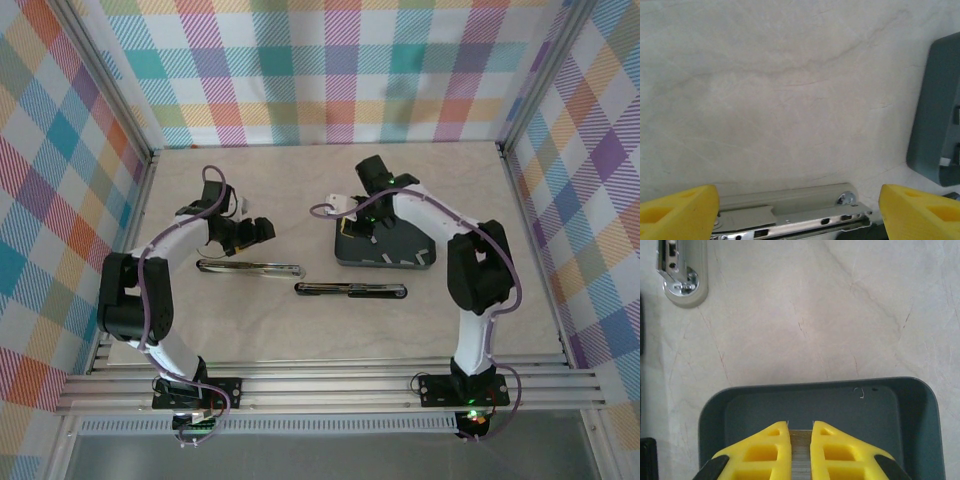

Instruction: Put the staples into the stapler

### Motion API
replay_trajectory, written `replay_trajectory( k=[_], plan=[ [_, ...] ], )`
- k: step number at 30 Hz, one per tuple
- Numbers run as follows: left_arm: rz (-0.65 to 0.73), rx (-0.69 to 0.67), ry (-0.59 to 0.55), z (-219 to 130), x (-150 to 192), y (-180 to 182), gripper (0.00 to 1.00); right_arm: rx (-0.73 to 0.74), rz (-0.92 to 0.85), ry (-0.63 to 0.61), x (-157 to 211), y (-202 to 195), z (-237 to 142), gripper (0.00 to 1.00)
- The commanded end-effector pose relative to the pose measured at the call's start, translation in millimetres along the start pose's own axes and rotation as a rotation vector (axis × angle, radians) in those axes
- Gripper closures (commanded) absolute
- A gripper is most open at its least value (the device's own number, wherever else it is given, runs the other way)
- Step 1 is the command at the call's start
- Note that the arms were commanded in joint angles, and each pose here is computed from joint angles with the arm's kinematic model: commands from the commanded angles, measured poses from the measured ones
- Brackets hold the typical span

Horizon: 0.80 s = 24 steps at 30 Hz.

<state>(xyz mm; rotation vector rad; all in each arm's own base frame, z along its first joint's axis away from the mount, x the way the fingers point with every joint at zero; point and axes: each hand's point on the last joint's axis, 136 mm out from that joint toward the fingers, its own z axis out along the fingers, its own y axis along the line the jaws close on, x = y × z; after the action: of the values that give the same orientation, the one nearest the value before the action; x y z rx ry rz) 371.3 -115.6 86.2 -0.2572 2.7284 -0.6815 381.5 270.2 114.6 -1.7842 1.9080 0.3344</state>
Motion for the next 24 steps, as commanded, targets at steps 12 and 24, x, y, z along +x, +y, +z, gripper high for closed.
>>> replay_trajectory(
  k=[12,24],
  plan=[
    [-0.026,-0.067,0.043,23,0,17,0.17,0.041,0.103,-0.205,-27,15,-29,0.87],
    [-0.016,-0.072,0.091,40,25,10,0.17,0.053,0.104,-0.233,-25,24,-33,0.87]
  ],
)
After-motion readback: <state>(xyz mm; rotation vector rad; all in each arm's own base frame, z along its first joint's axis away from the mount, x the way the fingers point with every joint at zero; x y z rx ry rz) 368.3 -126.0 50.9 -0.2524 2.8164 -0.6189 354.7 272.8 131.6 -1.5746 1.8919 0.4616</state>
